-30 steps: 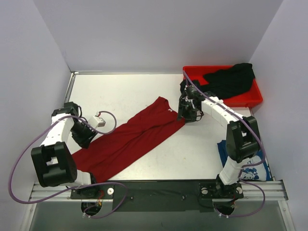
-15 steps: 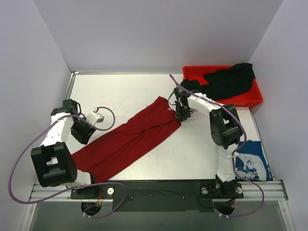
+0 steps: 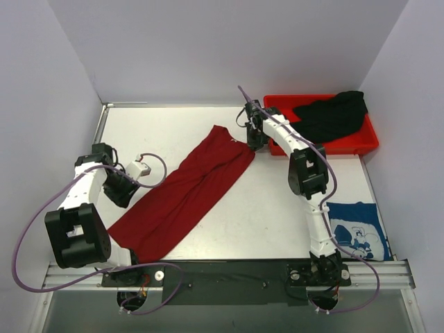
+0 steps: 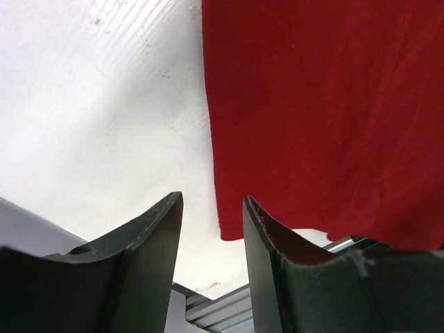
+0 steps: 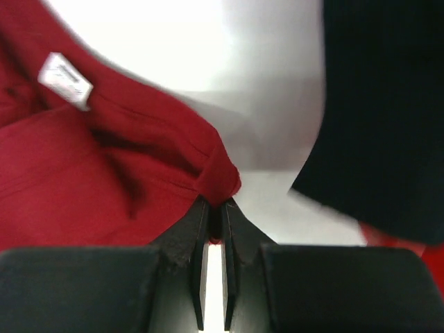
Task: Fold and stack the t-shirts
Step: Rotate the tshirt 80 degrees
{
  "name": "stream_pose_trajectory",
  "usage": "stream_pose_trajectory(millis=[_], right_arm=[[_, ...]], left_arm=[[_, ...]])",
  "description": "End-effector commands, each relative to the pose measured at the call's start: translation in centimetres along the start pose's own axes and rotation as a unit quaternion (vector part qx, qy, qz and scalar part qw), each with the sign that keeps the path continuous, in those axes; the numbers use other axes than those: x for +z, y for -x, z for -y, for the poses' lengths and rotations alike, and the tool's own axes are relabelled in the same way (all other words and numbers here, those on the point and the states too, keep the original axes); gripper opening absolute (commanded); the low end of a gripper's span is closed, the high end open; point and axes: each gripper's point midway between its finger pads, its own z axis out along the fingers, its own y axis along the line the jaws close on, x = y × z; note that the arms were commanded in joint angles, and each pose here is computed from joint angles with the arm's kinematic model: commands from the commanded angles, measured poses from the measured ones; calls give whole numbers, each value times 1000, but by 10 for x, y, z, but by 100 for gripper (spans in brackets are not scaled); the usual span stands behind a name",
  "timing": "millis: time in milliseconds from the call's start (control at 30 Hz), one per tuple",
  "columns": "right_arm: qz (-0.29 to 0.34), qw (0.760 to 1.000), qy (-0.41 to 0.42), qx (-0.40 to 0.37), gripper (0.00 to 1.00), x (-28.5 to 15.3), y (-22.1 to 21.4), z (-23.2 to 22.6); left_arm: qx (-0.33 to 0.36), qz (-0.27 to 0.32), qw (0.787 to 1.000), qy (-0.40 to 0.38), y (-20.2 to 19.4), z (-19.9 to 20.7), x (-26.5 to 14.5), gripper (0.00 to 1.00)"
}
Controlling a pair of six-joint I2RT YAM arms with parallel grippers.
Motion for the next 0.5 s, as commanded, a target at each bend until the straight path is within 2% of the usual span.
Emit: stream_pose_trajectory(millis=[0,200,333,467], right_arm=[[-36,999,4,24,0,18,9,30],[63,990,120,31,0,12,72,-1],[93,985,139,41,0,15,90,-2],[111,979,157,71,0,23,108,2]], left_arm=[[13,27,999,-20,18,10,10,50],[26,49,998,-33,39,24,26,50],[39,17,998,-35,35,33,49,50],[62,-5,995,-77,31,61,66,50]])
